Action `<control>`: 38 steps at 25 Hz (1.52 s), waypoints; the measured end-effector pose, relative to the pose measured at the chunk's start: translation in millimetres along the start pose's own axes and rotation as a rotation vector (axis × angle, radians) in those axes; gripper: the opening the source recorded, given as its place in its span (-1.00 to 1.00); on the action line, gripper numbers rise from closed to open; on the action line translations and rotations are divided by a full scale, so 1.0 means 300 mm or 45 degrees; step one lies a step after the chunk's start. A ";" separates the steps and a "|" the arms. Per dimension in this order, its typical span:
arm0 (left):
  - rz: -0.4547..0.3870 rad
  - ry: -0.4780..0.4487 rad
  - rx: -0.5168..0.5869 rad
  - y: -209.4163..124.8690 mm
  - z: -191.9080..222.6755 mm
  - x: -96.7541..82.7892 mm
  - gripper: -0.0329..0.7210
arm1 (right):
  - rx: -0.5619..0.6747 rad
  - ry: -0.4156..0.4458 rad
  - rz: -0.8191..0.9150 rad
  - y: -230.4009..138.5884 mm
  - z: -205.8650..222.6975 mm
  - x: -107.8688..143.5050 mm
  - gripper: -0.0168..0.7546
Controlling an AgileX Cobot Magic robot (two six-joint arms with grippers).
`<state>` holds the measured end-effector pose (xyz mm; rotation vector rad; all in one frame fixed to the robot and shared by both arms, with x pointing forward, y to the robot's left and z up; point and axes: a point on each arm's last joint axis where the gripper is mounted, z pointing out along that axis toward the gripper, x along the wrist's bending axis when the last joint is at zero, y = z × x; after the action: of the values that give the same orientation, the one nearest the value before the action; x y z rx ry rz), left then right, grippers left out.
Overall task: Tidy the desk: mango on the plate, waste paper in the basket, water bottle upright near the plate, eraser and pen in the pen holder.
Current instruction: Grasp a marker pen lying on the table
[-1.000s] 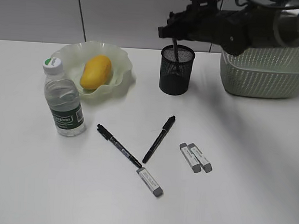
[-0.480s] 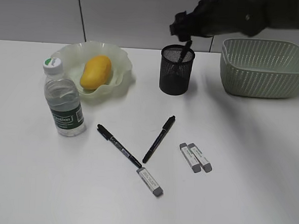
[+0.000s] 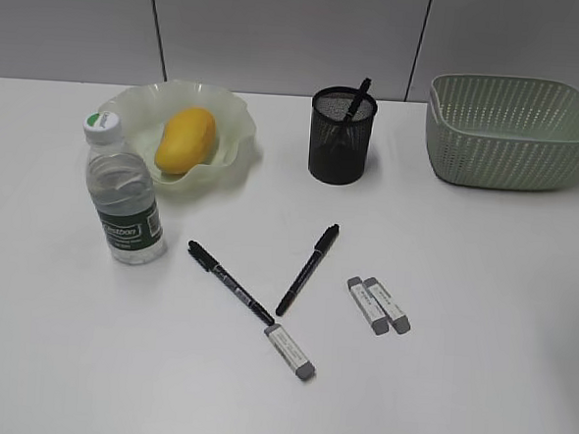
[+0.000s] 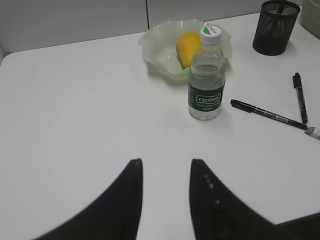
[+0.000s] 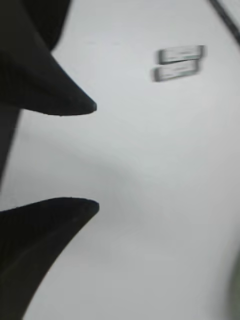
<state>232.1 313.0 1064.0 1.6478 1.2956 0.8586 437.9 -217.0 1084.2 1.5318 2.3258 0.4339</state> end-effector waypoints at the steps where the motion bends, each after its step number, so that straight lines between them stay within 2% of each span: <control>1: -0.001 -0.001 0.000 0.000 0.000 0.000 -0.27 | 0.026 0.003 0.022 -0.069 -0.041 -0.004 0.13; 2: -0.001 -0.001 0.001 0.000 0.001 0.000 -0.26 | 0.052 0.006 0.041 -0.134 -0.064 -0.006 0.12; 4: 0.001 -0.003 0.028 0.005 0.011 -0.002 -0.19 | -0.019 0.013 0.069 -0.260 -0.125 -0.012 0.11; 7: -0.004 -0.021 0.122 0.024 0.048 -0.011 0.00 | -0.280 0.028 0.100 -0.419 -0.204 -0.020 0.11; 11: -0.047 -0.120 0.285 0.097 0.127 -0.047 0.18 | -0.593 0.034 0.130 -0.580 -0.247 -0.027 0.10; 14: -0.102 -0.217 0.377 0.172 0.220 -0.085 0.20 | -0.701 0.037 0.138 -0.653 -0.232 -0.025 0.09; 18: -0.150 -0.276 0.525 0.244 0.376 -0.121 0.17 | -0.807 0.046 0.137 -0.691 -0.217 -0.021 0.03; 21: -0.135 -0.322 0.627 0.270 0.506 -0.165 0.16 | -0.832 0.047 0.135 -0.691 -0.218 -0.021 -0.02; 25: -0.083 -0.437 0.676 0.298 0.626 -0.293 0.14 | -0.835 0.048 0.133 -0.691 -0.219 -0.021 -0.03; 30: 0.041 -0.532 0.791 0.278 0.793 -0.518 0.14 | -0.836 0.047 0.132 -0.691 -0.219 -0.021 -0.04; 33: 0.086 -0.524 0.853 0.262 0.933 -0.614 0.14 | -0.836 0.047 0.132 -0.691 -0.219 -0.021 -0.04; 38: 0.188 -0.479 0.900 0.235 1.166 -0.721 0.13 | -0.837 0.047 0.132 -0.691 -0.219 -0.021 -0.04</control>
<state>522.3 24.0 984.4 2.3364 1.2874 0.1294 241.3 -306.2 1057.1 1.3082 1.8458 1.1251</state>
